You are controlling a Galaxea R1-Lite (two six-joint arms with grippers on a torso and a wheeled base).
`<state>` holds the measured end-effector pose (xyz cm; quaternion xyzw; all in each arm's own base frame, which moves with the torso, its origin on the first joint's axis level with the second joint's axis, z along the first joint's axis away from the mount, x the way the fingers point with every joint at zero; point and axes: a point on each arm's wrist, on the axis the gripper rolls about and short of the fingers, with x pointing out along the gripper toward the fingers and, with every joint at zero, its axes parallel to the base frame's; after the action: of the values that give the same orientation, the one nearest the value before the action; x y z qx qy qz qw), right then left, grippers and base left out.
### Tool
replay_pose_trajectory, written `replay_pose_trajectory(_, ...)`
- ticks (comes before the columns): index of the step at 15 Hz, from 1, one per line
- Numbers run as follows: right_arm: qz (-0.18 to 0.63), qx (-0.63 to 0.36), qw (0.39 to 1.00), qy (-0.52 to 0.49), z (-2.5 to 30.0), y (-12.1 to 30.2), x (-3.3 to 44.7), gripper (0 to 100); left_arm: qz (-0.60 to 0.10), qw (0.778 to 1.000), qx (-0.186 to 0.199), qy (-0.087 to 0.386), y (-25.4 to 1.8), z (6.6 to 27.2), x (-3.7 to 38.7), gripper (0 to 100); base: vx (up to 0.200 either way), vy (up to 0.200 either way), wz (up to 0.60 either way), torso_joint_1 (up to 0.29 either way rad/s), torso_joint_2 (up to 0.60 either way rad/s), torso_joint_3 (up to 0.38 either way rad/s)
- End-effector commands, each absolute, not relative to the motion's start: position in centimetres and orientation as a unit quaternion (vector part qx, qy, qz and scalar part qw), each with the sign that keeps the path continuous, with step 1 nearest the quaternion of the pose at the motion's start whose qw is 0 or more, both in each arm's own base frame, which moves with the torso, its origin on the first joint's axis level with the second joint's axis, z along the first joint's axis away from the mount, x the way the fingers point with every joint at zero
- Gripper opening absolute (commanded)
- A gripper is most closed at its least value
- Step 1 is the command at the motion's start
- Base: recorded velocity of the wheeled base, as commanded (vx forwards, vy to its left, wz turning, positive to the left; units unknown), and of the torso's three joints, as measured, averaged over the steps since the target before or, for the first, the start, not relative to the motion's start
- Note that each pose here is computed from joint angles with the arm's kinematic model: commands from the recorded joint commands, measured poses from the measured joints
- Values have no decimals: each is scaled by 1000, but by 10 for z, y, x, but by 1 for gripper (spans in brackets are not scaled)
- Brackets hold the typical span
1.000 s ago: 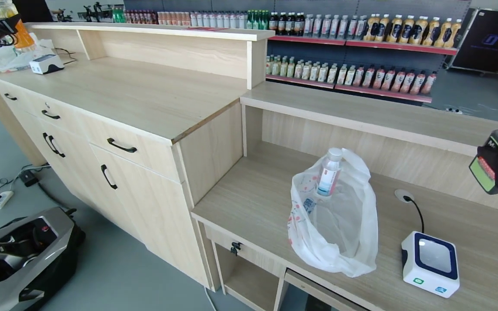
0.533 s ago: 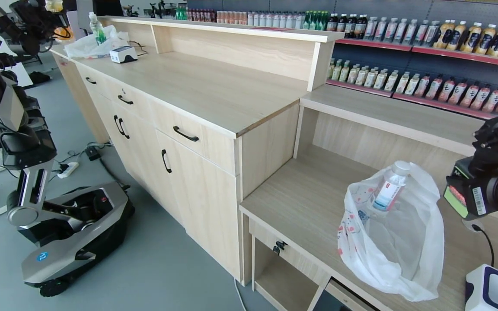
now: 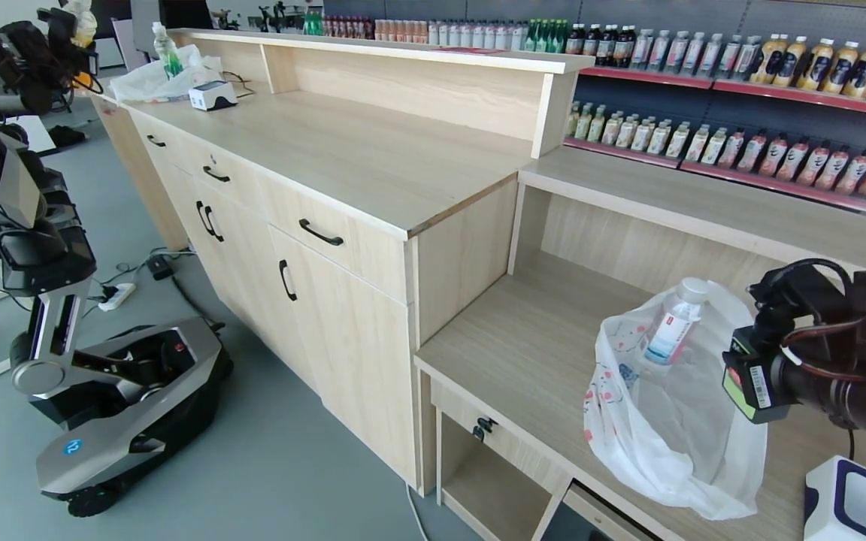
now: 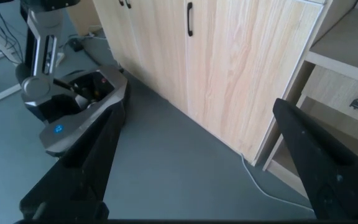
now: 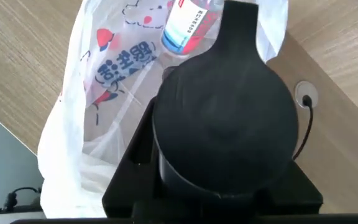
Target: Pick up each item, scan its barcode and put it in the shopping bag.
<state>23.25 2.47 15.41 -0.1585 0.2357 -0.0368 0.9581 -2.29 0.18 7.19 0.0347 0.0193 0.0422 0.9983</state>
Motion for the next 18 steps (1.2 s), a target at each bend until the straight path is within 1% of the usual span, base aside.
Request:
replay_pose_trajectory(1, -30, -147, 948, 281, 128, 27, 249, 0, 43, 998, 34, 19, 2, 72, -23, 100, 0, 0, 0, 0, 0, 0)
replay_pose_trajectory(3, 5, -111, 956, 270, 119, 31, 261, 0, 43, 998, 34, 19, 2, 72, -23, 100, 0, 0, 0, 0, 0, 0)
replay_pose_trajectory(7, 46, -92, 968, 228, 108, 35, 283, 0, 43, 998, 35, 20, 2, 72, -23, 100, 0, 0, 0, 0, 0, 0)
replay_pose_trajectory(8, 60, -87, 971, 215, 101, 37, 293, 0, 43, 998, 34, 19, 2, 72, -23, 100, 0, 0, 0, 0, 0, 0)
replay_pose_trajectory(10, 62, -85, 974, 200, 92, 39, 306, 0, 43, 998, 35, 19, 2, 72, -23, 100, 0, 0, 0, 0, 0, 0)
replay_pose_trajectory(14, 55, -86, 974, 202, 71, 36, 324, 0, 43, 998, 34, 20, 2, 72, -23, 100, 0, 0, 0, 0, 0, 0)
replay_pose_trajectory(18, 51, -83, 977, 188, 62, 35, 340, 0, 43, 998, 35, 20, 2, 72, -23, 100, 0, 0, 0, 0, 0, 0)
